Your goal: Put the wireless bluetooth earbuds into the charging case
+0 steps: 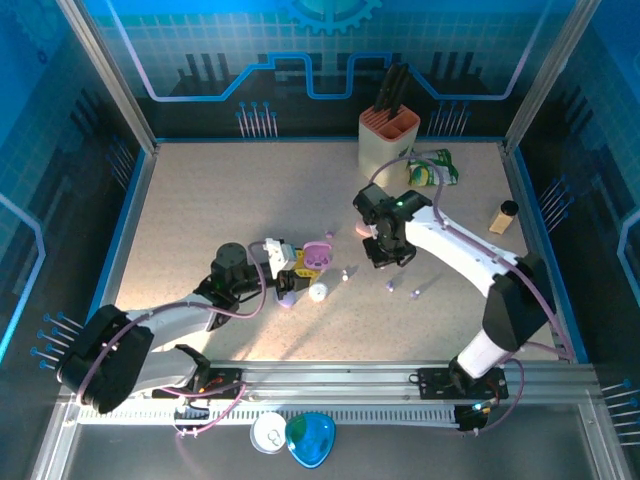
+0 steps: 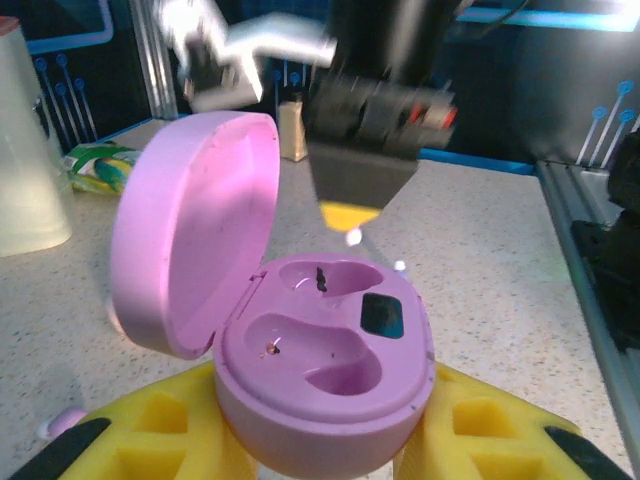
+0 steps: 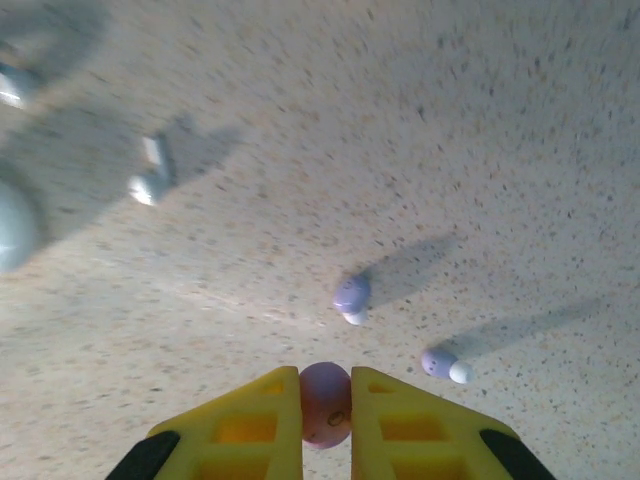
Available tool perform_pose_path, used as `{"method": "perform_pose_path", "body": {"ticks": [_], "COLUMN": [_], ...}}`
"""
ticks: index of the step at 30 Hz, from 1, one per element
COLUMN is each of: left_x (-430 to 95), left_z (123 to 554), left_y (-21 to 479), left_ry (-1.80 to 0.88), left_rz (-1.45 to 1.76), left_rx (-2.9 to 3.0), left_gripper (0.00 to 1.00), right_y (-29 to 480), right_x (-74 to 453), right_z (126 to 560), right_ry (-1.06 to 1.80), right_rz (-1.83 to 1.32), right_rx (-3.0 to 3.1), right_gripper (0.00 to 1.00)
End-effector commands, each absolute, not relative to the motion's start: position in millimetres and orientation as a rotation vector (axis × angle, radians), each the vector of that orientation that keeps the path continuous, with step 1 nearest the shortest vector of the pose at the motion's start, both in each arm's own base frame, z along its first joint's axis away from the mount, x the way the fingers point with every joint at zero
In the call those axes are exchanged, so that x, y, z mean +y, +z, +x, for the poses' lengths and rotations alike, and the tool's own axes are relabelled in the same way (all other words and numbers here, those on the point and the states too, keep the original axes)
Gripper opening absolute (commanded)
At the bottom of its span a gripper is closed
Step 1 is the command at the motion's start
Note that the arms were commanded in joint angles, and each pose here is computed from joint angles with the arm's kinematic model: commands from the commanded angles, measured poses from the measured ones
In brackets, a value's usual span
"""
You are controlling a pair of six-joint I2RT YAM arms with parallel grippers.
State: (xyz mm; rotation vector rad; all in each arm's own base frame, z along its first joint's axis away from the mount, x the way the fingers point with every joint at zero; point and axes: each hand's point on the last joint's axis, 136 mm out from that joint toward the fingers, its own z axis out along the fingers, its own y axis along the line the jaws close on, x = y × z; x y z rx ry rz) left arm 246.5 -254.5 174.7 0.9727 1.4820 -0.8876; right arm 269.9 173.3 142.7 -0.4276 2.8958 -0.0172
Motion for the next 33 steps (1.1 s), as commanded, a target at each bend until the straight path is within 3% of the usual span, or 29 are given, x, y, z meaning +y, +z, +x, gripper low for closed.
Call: {"method": "perform_pose_path", "body": {"ticks": [1, 15, 33], "left_x": [-252.9, -253.5, -253.9], "left_z": [268.6, 294.6, 294.0], "left_y": [183.8, 177.9, 182.1], "left_ry": [-0.783, -0.717, -0.739], "left_rz": [0.947, 0.888, 0.868], "left_rx": [1.462, 1.477, 1.471], "left_gripper": [0.26, 0.25, 0.25], "right_y": [183.6, 241.2, 221.4], "right_x": [195.9, 283.1, 334.0], "right_z": [265.9, 270.1, 276.7], "right_ry": [0.137, 0.396, 0.451], "right_rz": [-0.437, -0.624, -0.744], "right_rx": [2.798, 2.599, 2.609], "right_gripper": [0.16, 0.16, 0.16]}}
